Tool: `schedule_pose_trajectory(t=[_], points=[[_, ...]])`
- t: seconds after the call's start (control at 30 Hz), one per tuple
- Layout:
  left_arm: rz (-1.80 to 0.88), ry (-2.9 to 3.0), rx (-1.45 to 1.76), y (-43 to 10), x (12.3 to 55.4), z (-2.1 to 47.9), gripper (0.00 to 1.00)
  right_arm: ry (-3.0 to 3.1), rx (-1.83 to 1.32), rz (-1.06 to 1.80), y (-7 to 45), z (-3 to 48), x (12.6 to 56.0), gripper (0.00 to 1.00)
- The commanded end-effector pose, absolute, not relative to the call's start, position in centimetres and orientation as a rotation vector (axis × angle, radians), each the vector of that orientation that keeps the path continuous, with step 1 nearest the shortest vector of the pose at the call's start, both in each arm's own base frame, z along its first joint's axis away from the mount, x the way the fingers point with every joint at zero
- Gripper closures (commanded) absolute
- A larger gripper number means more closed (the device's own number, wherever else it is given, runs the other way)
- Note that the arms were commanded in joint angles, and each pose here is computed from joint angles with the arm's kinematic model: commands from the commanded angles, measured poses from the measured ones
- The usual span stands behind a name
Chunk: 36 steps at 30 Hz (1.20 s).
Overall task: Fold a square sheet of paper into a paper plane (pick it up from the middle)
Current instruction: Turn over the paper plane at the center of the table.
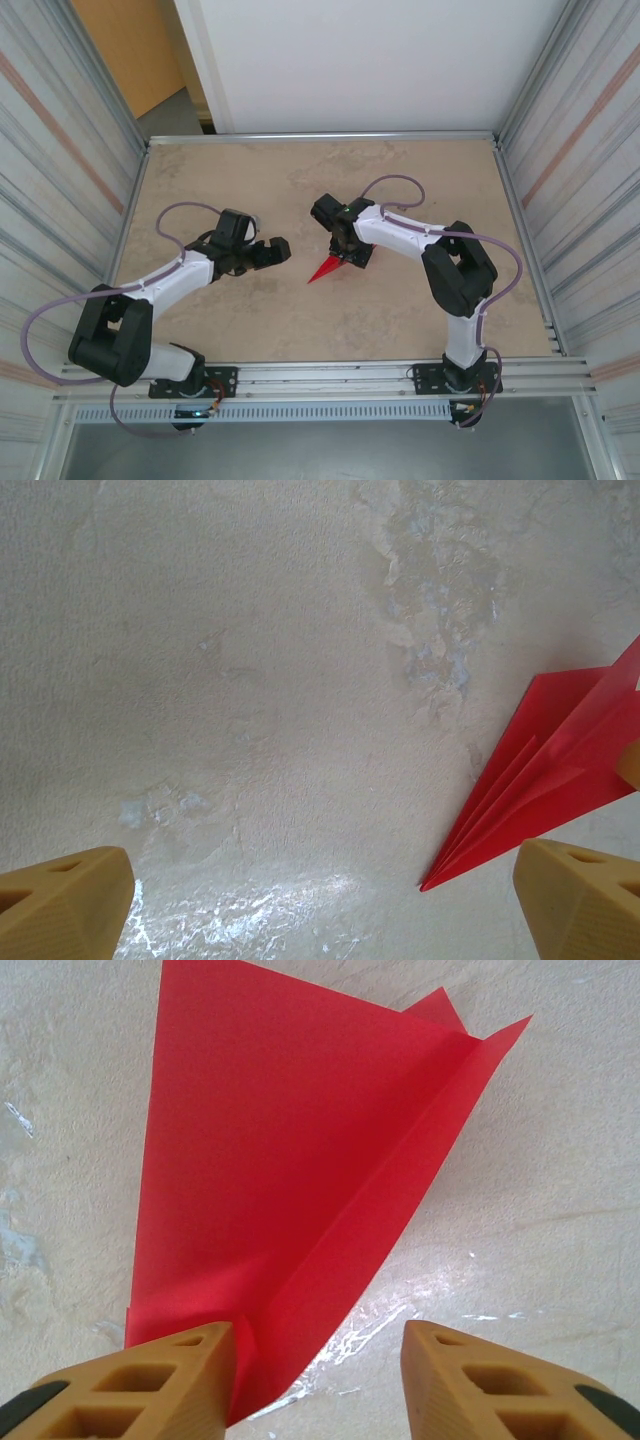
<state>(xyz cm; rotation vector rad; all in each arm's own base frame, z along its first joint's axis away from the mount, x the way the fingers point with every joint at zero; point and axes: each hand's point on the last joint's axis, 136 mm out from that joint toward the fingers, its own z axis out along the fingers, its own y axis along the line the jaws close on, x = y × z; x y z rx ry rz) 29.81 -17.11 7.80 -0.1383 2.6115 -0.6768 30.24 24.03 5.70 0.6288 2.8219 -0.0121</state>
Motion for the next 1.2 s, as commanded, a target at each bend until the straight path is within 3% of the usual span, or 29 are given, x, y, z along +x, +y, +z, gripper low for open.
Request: schedule_pose_trajectory(t=[0.0,0.13,0.4,0.5,0.6,0.83,1.17], points=[[-0.664,2.624,-0.130,-16.7,29.4,7.5,0.02,2.793,0.682,0.000,23.7,6.1,30.3,0.55],[-0.665,2.626,-0.127,-16.7,29.3,7.5,0.02,2.778,0.703,0.006,23.4,5.8,30.6,0.59],[-0.652,2.628,-0.132,-16.5,29.4,7.7,0.02,2.724,0.675,0.032,23.0,6.7,31.5,0.76],[-0.628,2.605,-0.170,-16.0,29.6,7.8,0.02,2.689,0.652,0.071,22.8,7.5,31.9,0.89],[-0.619,2.575,-0.214,-15.4,29.8,8.2,0.02,2.684,0.572,0.111,22.8,8.2,32.2,0.96],[-0.620,2.526,-0.297,-14.6,30.1,8.9,0.02,2.696,0.380,0.314,24.5,10.8,33.5,0.99],[-0.655,2.435,-0.362,-14.4,31.3,11.0,0.02,2.628,0.038,0.992,29.7,14.2,34.4,0.98]])
